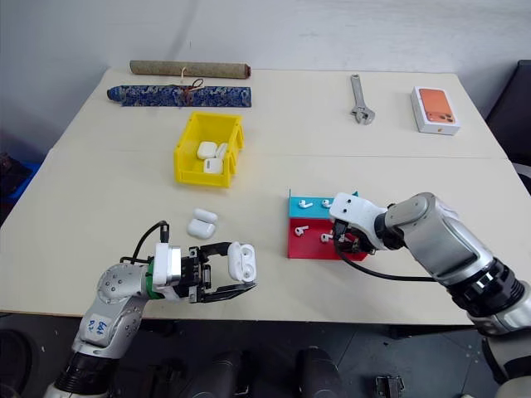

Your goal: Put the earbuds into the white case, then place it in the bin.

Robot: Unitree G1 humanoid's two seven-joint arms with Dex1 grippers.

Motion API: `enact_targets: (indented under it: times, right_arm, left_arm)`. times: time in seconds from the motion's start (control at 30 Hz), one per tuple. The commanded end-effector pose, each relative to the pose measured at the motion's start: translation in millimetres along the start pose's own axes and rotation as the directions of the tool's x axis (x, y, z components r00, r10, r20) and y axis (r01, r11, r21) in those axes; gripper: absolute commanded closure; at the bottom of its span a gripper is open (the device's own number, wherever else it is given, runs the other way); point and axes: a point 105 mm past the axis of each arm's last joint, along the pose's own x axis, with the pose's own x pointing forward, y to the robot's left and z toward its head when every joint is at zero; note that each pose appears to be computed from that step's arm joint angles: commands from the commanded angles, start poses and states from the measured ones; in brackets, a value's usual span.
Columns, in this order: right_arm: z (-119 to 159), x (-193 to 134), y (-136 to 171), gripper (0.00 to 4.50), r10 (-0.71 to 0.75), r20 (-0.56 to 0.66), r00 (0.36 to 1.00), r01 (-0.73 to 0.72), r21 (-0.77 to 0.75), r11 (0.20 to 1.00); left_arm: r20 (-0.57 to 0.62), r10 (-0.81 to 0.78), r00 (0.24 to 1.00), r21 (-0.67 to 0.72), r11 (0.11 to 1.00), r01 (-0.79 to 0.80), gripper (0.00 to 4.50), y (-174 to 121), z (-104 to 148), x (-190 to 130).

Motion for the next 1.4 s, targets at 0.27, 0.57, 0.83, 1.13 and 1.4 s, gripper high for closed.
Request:
enact_targets:
  times: [0.27,0.57,0.83,1.13,1.4]
  right_arm:
    - [-3.6,-2.6,-2.7,3.17,-0.021,-0.003,1.0,0.021,0.007,1.0]
    - [-5.5,-3.1,-2.3,3.44,-0.026,0.004,1.0,0.026,0.015,1.0]
    - [-3.3,-4.5,-1.2,4.03,-0.029,0.047,0.998,0.028,0.023,0.999]
    - [10.5,-43.8,1.8,4.03,0.032,0.258,0.966,-0.037,0.016,0.999]
    - [68.5,-98.4,40.3,4.03,0.204,0.852,0.483,-0.13,-0.16,0.978]
  left_arm:
    - [0.028,-0.012,1.0,0.03,0.999,0.011,1.75,-2.8,11.2,0.8]
    - [0.025,-0.018,1.0,0.028,0.999,0.017,1.75,-3.0,11.2,0.8]
    - [0.026,-0.027,0.999,-0.004,1.0,0.027,1.75,3.3,11.7,-3.2]
    - [0.045,-0.084,0.995,-0.148,0.985,0.09,1.75,19.5,24.1,-29.2]
    - [0.148,-0.134,0.98,-0.098,0.984,0.149,1.75,38.1,37.5,-9.6]
